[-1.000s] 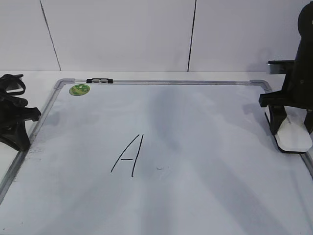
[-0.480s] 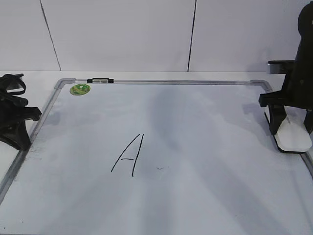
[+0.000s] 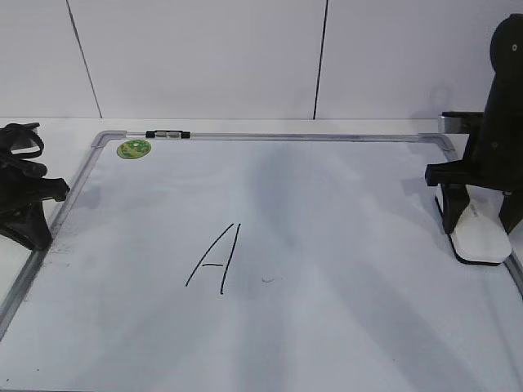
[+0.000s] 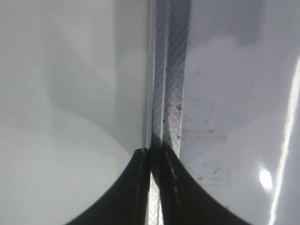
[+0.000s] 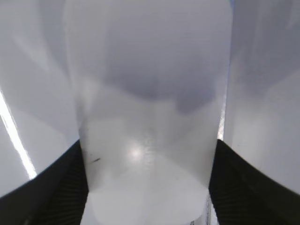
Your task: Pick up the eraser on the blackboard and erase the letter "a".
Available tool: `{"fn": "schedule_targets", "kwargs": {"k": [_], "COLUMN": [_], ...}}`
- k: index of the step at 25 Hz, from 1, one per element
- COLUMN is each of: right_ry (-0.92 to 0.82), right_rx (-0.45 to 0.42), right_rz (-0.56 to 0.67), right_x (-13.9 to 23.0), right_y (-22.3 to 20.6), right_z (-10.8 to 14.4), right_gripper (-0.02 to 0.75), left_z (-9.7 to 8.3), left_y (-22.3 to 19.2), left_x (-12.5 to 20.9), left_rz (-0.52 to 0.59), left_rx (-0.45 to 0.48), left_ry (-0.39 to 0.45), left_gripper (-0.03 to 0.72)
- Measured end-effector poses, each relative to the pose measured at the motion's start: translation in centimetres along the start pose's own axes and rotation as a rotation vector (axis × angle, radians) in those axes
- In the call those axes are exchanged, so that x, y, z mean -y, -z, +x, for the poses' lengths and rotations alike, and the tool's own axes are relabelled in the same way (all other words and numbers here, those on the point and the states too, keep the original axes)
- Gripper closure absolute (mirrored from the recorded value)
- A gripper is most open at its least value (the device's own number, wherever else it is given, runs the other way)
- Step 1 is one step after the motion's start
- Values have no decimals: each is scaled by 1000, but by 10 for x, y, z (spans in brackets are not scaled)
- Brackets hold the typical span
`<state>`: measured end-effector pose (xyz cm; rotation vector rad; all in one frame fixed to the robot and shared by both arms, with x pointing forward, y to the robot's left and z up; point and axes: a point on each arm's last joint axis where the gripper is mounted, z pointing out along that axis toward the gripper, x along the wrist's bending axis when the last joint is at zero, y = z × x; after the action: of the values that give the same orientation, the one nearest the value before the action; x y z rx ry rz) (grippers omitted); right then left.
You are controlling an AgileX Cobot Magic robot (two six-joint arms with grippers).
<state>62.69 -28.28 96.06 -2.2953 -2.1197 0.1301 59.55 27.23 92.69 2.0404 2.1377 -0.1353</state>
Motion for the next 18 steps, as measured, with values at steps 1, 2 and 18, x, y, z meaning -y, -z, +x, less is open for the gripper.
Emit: {"fn": "schedule_targets", "kwargs": {"k": [1,2,18], "right_ry": [-1,-1,1], "right_rx": [-2,-3,-7], "right_rz": [5,7,8], "right_x": [0,0,0], "right_y": [-2,-2,-2], "right_z": [0,1,1], "right_gripper": [183,183,182], "left_z": [0,0,0], "left_y": [0,0,0], "left_x": [0,0,0], "left_rz": [0,-1,-2], "left_rx": [0,0,0], "left_ry": [0,0,0], "left_gripper": [643,643,643]}}
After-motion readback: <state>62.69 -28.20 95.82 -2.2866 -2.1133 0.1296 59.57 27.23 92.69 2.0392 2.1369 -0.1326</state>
